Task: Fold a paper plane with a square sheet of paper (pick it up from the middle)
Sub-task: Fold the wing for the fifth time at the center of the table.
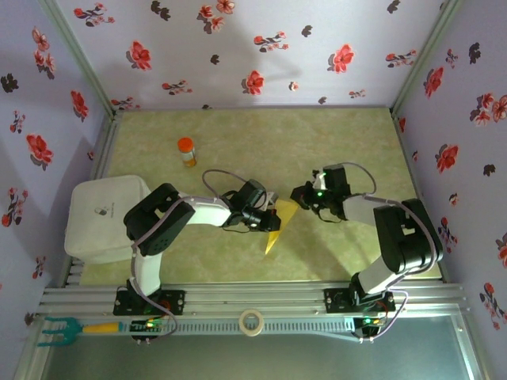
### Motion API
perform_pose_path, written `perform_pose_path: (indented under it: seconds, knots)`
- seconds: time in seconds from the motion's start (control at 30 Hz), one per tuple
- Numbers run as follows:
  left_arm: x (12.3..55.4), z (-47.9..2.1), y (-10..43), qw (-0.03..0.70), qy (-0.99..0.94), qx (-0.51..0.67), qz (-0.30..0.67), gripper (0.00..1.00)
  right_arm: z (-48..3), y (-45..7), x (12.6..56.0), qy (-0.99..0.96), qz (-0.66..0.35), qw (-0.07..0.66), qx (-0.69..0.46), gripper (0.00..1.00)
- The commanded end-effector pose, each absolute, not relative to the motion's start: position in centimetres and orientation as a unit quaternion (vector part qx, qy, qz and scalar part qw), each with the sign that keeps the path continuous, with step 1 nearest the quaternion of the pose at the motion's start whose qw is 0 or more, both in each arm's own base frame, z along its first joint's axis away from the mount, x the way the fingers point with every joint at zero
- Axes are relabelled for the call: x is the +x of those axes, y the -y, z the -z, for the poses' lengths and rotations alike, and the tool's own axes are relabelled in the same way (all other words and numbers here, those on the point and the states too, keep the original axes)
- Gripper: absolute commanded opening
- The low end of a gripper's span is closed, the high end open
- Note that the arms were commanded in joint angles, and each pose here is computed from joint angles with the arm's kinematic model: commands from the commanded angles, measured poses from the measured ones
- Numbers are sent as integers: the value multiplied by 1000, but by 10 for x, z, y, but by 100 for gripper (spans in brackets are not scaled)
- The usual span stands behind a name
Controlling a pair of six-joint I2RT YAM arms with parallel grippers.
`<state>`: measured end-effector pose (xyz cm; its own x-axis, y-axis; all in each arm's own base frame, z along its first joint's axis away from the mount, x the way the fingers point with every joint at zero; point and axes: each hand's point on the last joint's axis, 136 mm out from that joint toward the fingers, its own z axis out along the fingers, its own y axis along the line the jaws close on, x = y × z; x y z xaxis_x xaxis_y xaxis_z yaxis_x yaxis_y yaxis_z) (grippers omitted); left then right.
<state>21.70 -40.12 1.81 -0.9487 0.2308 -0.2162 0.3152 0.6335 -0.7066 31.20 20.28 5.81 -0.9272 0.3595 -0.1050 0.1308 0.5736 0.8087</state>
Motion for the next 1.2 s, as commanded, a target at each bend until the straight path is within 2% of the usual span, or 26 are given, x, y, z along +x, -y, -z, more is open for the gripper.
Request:
perform_pose_path:
  seconds: [0.0, 0.07, 0.27, 0.6, 0.9, 1.17]
  knots:
    - [181, 34, 361, -24, -940, 136, 311, 0, -35, -210, 294, -888, -429, 86, 141, 3]
    - [182, 33, 361, -23, -940, 135, 312, 0, -25, -210, 290, -888, -426, 77, 151, 0]
    - [186, 19, 369, -15, -934, 138, 328, 0, 4, -196, 280, -910, -374, 57, 170, 0]
    - [207, -43, 407, 23, -905, 167, 391, 0, 16, -188, 275, -918, -350, 52, 178, 0]
    - [209, -26, 416, 6, -909, 170, 381, 0, 18, -187, 273, -919, -349, 48, 179, 0]
    - [177, 4, 386, -33, -928, 185, 321, 0, 25, -186, 271, -921, -343, 42, 180, 0]
